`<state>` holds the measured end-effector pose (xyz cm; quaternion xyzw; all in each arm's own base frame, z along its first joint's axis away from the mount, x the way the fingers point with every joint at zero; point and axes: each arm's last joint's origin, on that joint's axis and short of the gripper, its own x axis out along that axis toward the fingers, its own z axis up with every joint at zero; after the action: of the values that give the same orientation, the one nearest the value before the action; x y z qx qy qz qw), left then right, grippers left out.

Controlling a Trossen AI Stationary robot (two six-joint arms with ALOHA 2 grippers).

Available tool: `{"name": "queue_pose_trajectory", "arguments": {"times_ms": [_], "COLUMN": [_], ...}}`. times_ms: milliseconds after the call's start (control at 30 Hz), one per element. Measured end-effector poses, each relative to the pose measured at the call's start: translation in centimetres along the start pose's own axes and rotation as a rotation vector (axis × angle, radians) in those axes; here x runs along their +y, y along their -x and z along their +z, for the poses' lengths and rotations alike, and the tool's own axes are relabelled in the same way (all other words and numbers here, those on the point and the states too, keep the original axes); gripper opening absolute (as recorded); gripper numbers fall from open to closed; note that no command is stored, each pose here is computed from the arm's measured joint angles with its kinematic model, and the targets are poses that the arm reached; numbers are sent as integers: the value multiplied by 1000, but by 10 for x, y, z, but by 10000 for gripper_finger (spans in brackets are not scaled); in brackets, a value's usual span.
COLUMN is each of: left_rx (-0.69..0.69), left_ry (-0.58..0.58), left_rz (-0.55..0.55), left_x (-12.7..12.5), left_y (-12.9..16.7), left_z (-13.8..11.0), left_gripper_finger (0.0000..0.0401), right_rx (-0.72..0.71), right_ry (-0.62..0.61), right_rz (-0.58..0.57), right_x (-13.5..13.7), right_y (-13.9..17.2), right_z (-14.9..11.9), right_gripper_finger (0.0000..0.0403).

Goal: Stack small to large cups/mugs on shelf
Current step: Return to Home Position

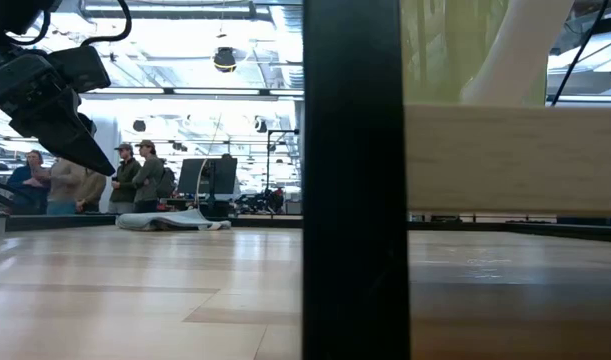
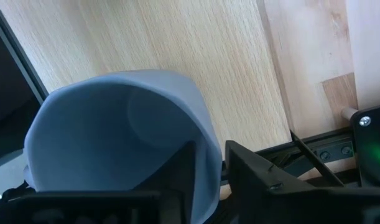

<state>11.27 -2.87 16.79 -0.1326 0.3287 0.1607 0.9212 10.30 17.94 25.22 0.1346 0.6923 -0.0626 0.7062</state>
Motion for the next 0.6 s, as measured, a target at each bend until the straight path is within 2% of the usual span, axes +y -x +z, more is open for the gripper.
{"name": "queue_pose_trajectory", "arguments": {"times_ms": [433, 600], "left_rx": [0, 0], "left_ry": [0, 0], "left_rz": [0, 0], "left_x": [0, 0], "left_y": [0, 0], "left_z": [0, 0], "left_gripper_finger": [254, 254], "right_rx": [4, 14], "right_ry": [6, 27], "right_rz": [1, 16], "right_x": [0, 2], "right_y": [0, 4], "right_z": [0, 0], "right_gripper_finger": [200, 224]}}
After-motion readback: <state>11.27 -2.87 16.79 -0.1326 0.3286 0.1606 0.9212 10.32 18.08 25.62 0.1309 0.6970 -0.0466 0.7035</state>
